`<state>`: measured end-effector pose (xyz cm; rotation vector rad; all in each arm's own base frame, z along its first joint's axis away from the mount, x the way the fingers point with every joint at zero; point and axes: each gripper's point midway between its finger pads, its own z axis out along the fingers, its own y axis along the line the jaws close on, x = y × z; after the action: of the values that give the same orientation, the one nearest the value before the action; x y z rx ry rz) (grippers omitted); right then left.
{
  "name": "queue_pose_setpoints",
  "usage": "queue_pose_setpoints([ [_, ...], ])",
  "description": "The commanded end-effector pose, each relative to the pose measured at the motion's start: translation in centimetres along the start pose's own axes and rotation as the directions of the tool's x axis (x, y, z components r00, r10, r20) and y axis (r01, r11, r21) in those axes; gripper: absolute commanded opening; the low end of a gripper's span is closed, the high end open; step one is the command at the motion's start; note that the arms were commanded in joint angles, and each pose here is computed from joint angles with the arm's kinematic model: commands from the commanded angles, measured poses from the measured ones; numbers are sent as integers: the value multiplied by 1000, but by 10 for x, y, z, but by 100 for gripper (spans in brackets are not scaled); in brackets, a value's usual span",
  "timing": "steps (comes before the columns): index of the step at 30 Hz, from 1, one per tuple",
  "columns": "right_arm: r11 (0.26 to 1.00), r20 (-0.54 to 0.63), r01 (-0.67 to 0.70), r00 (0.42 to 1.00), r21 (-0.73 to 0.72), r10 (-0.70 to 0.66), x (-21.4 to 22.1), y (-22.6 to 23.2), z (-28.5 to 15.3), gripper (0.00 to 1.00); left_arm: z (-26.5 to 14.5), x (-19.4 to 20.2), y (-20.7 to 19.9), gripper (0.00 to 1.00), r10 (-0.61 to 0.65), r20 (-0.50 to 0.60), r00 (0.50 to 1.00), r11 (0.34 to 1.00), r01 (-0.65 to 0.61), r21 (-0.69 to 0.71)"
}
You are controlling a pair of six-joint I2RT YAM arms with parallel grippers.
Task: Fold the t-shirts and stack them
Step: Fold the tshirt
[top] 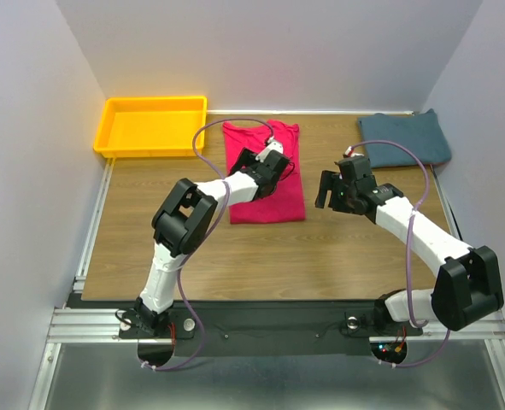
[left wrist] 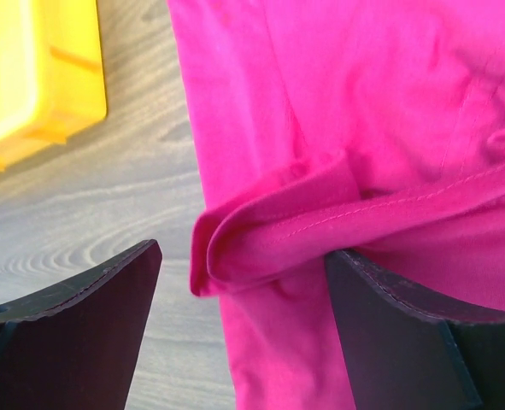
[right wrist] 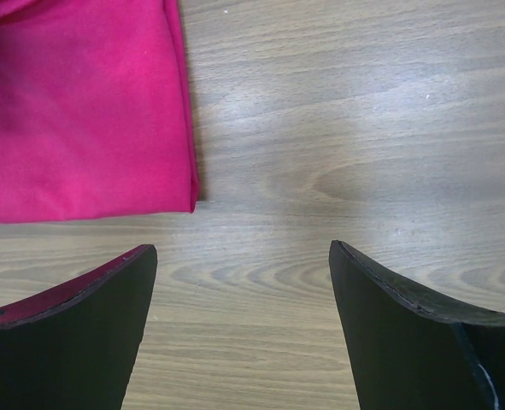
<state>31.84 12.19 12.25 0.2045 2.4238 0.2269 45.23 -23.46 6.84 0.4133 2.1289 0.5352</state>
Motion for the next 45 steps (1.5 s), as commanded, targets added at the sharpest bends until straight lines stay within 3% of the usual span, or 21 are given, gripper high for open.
queue_pose_setpoints([
  [1, 1000, 43, -10, 999, -26, 11, -7, 5, -5, 88, 9, -30, 18, 89, -29, 54, 998, 997, 33, -70],
  [15, 999, 27, -2, 1000, -40, 4, 0, 4, -6, 88, 52, -73, 37, 88, -53, 84, 995, 990, 63, -124],
  [20, 996, -11, 10, 1000, -87, -11, 3, 15, -2, 86, 25, -99, 52, 88, -188, 126, 974, 979, 196, -54],
  [25, 978, -39, -9, 999, -210, 0, -8, 47, 4, 76, -30, -101, 75, 86, -392, 103, 914, 920, 385, 79],
  [26, 971, -41, -15, 999, -240, 5, -10, 54, 5, 73, -38, -97, 75, 82, -416, 87, 905, 908, 406, 107],
  [27, 955, -82, -30, 997, -295, 6, -3, 66, 9, 61, -41, -75, 68, 74, -407, 37, 913, 908, 400, 126],
  [28, 940, -70, -37, 997, -340, 14, -9, 76, 12, 55, -58, -79, 67, 71, -461, 21, 887, 871, 448, 200],
  [30, 911, -106, -56, 994, -407, 14, -3, 90, 17, 40, -66, -53, 53, 65, -458, -44, 888, 852, 453, 262],
  [31, 900, -110, -61, 994, -432, 15, -3, 96, 27, 37, -73, -48, 47, 64, -463, -62, 884, 836, 458, 301],
  [35, 805, -165, -93, 986, -586, -7, 7, 126, 35, 27, -91, -21, 20, 48, -465, -120, 877, 750, 462, 474],
  [39, 736, -154, -77, 987, -673, -37, 10, 142, 43, 23, -92, 7, 2, 37, -461, -190, 867, 680, 483, 552],
  [43, 706, -160, -67, 985, -705, -66, 28, 138, 61, 22, -86, 48, -11, 30, -501, -341, 796, 534, 594, 602],
  [45, 711, -191, -93, 980, -697, -59, 40, 128, 74, 22, -82, 72, -20, 28, -495, -404, 769, 511, 634, 581],
])
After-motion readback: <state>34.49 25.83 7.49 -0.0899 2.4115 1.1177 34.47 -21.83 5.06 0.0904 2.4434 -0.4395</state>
